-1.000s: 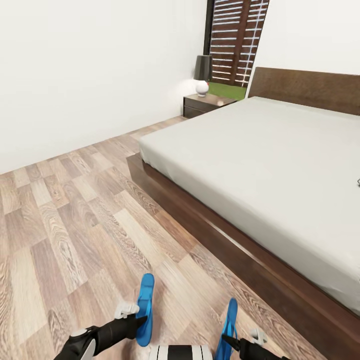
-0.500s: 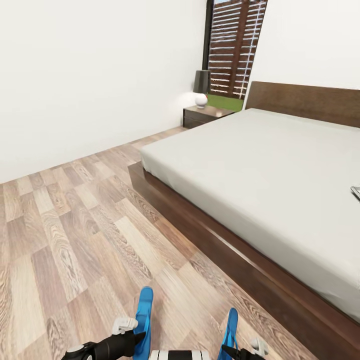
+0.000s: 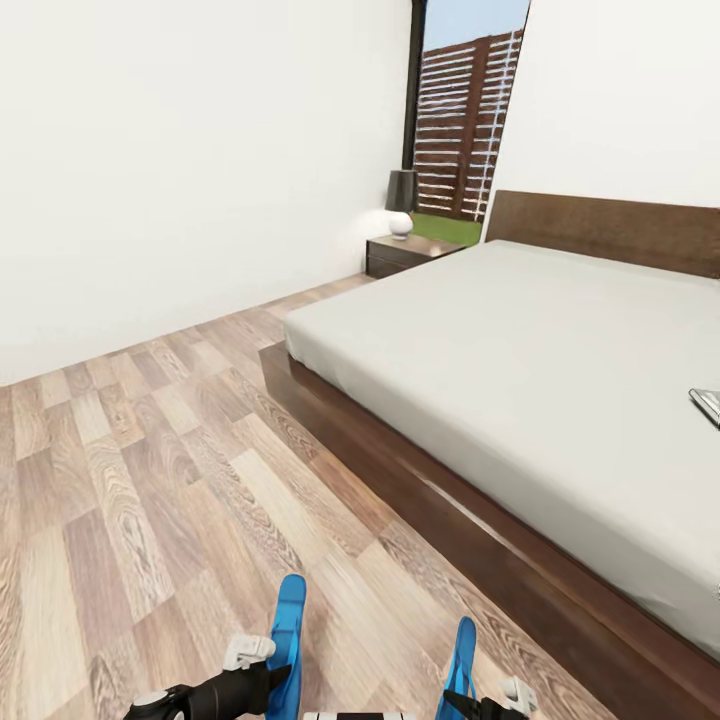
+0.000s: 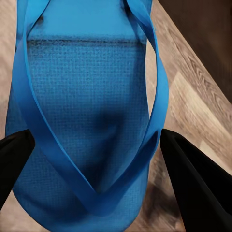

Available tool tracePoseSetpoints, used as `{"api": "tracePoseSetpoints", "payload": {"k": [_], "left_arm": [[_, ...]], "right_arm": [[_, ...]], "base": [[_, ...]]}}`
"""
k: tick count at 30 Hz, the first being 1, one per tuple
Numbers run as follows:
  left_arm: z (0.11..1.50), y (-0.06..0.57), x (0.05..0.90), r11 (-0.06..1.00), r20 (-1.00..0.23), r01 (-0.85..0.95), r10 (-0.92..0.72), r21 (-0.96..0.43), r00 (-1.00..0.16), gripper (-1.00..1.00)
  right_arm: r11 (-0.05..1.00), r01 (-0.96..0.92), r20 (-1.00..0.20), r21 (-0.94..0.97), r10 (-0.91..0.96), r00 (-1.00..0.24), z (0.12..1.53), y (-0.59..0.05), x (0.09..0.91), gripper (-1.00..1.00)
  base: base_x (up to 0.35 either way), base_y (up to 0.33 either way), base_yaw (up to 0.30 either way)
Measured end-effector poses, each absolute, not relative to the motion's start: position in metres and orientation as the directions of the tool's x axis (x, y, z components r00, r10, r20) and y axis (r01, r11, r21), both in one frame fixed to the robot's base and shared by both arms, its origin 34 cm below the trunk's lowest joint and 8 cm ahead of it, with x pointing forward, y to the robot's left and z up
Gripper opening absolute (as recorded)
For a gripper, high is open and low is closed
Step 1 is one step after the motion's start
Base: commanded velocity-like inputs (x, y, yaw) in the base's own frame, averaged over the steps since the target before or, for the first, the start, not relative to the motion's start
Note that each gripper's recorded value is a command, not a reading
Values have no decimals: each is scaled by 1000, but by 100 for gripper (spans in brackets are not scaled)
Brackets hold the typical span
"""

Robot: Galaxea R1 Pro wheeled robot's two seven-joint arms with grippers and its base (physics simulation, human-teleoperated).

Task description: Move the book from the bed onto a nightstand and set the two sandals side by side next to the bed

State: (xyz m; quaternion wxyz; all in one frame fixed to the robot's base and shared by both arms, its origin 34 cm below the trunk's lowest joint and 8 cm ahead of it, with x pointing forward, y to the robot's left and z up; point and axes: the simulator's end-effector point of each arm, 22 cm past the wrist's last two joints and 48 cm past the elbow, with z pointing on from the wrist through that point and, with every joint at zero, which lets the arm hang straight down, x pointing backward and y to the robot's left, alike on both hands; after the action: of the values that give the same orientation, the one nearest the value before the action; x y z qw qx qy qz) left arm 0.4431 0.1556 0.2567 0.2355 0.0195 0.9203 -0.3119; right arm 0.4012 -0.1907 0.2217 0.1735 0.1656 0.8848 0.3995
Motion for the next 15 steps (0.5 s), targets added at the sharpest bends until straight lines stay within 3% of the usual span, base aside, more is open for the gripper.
{"api": "tracePoseSetpoints", "payload": {"k": [15], "left_arm": [[286, 156, 453, 805, -458, 191, -111, -562, -882, -100]], "right_arm": [[627, 142, -191, 766, 432, -882, 251, -191, 412, -100]], "base": [[0, 0, 0]]}}
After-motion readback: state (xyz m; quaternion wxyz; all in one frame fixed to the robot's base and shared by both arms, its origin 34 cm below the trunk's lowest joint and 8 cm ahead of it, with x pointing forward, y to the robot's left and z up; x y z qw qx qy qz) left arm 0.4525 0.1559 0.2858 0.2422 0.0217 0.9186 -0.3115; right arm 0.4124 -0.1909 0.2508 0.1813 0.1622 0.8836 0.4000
